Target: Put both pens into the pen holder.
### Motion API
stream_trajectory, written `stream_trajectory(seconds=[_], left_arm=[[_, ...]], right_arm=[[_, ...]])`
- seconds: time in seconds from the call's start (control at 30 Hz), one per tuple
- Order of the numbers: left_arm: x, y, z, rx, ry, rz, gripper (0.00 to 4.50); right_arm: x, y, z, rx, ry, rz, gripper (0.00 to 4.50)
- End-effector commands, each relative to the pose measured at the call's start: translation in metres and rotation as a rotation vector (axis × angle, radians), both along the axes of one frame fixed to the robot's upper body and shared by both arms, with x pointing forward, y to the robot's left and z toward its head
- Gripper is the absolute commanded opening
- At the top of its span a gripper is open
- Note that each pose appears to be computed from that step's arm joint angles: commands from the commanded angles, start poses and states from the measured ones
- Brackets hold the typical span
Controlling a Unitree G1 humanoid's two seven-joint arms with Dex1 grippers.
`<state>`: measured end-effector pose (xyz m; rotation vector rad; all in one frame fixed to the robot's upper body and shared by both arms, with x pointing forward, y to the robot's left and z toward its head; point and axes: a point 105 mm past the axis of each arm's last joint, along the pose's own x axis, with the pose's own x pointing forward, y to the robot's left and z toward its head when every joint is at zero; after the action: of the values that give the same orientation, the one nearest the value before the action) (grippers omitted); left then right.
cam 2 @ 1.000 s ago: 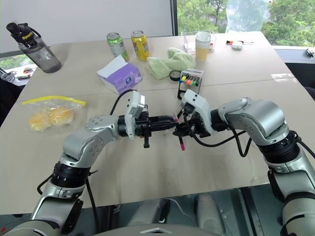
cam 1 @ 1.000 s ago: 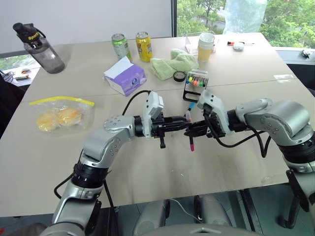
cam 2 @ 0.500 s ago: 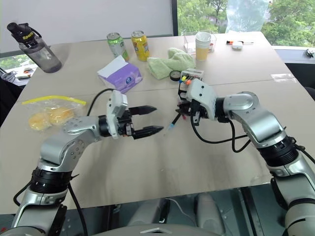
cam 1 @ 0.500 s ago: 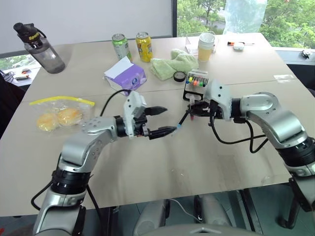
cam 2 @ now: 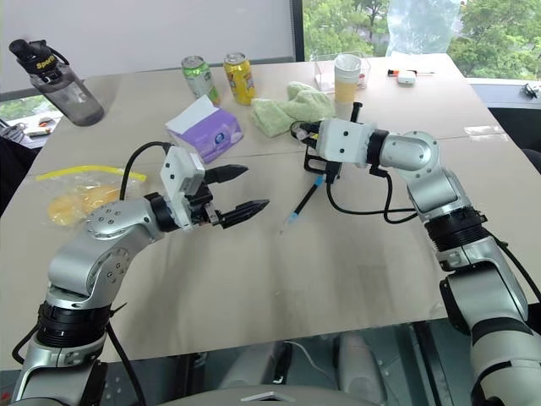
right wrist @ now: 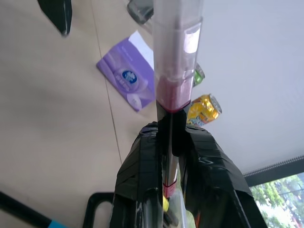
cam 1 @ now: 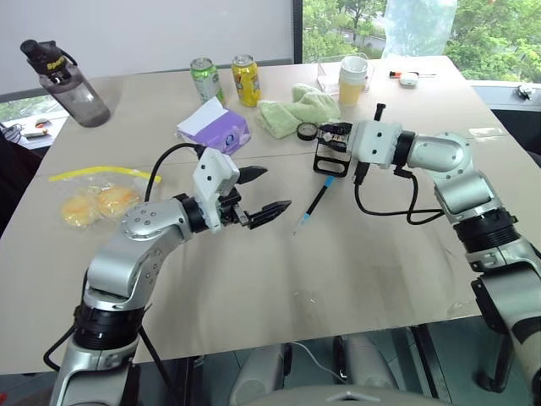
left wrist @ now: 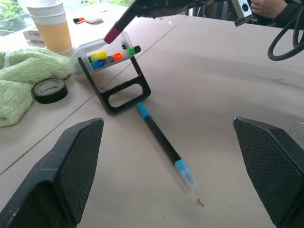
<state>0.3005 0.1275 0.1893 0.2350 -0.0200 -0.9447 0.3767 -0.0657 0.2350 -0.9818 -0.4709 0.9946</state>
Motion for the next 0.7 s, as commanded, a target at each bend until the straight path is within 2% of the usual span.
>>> stream_trajectory(seconds=[0.03,0.3,0.57,0.6,0.63,0.7], left_arm=[[-0.003,0.002,0.015,0.002,-0.068,0.012,4.49],[-0.001,0.008,0.01,0.017,-0.049,0.044,4.49],[0.003,0.009,0.02,-0.081,-0.052,0.07,4.49],[0.004,0.009,0.02,-0.077,-0.051,0.072,4.5],[0.004,0.009,0.019,-0.071,-0.048,0.072,4.5],[0.004,0.009,0.018,-0.069,-0.046,0.071,4.5]], right_arm=[[0.005,-0.004,0.015,0.024,-0.073,-0.01,0.06],[0.031,-0.008,0.002,0.002,-0.079,-0.085,0.06],[0.04,-0.007,0.001,0.013,-0.063,-0.098,0.06],[0.04,-0.006,0.002,0.019,-0.06,-0.098,1.11],[0.042,-0.006,0.003,0.034,-0.059,-0.105,1.32],[0.045,-0.006,0.006,0.061,-0.055,-0.122,2.24]])
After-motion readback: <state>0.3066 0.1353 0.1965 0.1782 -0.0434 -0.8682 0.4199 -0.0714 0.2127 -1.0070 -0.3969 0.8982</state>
